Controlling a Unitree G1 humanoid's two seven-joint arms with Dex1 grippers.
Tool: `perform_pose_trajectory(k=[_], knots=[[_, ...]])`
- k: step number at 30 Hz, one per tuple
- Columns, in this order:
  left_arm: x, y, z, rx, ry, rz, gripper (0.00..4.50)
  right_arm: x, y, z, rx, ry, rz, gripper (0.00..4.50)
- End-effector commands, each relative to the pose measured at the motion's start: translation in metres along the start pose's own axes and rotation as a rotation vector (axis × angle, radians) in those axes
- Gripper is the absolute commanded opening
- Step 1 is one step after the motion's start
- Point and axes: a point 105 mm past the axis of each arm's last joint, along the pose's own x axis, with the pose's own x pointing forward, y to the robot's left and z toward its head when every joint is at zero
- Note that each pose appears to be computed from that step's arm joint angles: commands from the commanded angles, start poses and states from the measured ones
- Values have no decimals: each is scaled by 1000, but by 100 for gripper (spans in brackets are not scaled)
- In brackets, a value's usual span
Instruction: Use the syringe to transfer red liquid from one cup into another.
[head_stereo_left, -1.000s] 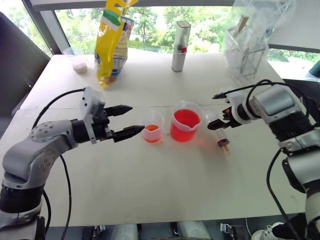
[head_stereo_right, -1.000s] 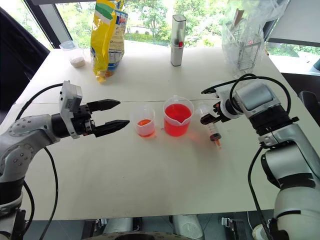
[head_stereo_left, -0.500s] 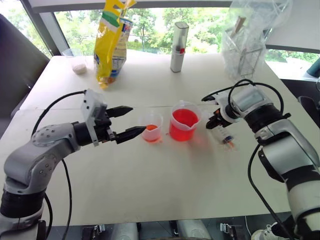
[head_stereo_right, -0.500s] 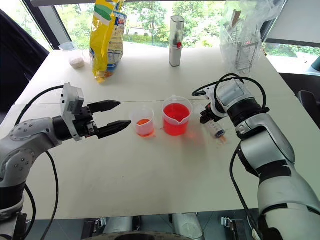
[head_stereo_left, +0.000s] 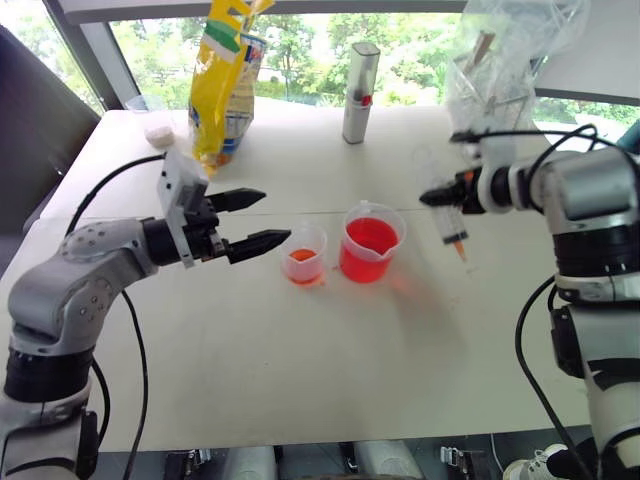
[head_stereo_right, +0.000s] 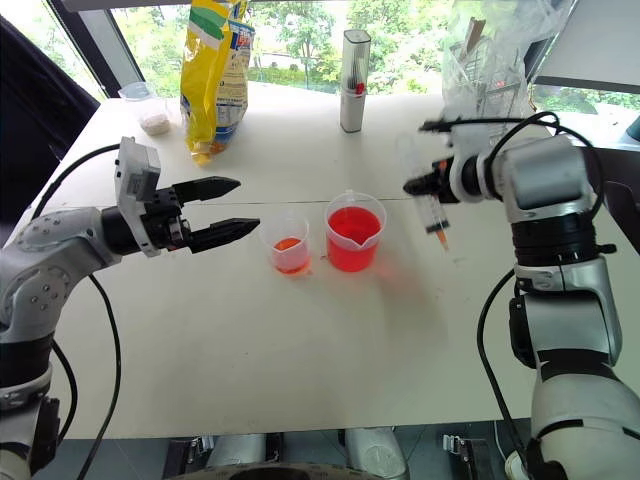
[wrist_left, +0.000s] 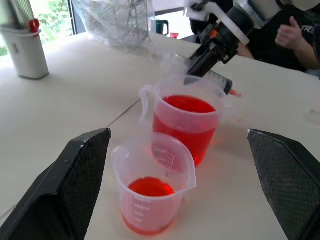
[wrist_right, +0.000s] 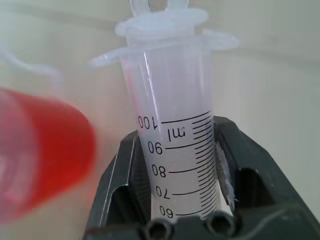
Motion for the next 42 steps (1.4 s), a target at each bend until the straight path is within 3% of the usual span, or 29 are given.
perform_pose_trajectory(k=[1,5,11,20,27,42], knots=[[2,3,10,52,-12,-22,450,-30,11,45,-34,-319,-4,136],[8,7,17,71,-15,-61,450,-56,44,73,-18,-618,128,136],[22,10,30,77,-42,-135,450,-53,89,59,-35,-754,328,136],[48,15,40,101,-45,-222,450,-22,109,22,-36,-781,362,136],[74,17,62,140,-95,-273,450,-10,110,9,-78,-809,312,136],[120,19,73,164,-142,-295,450,2,120,-10,-177,-793,307,136]])
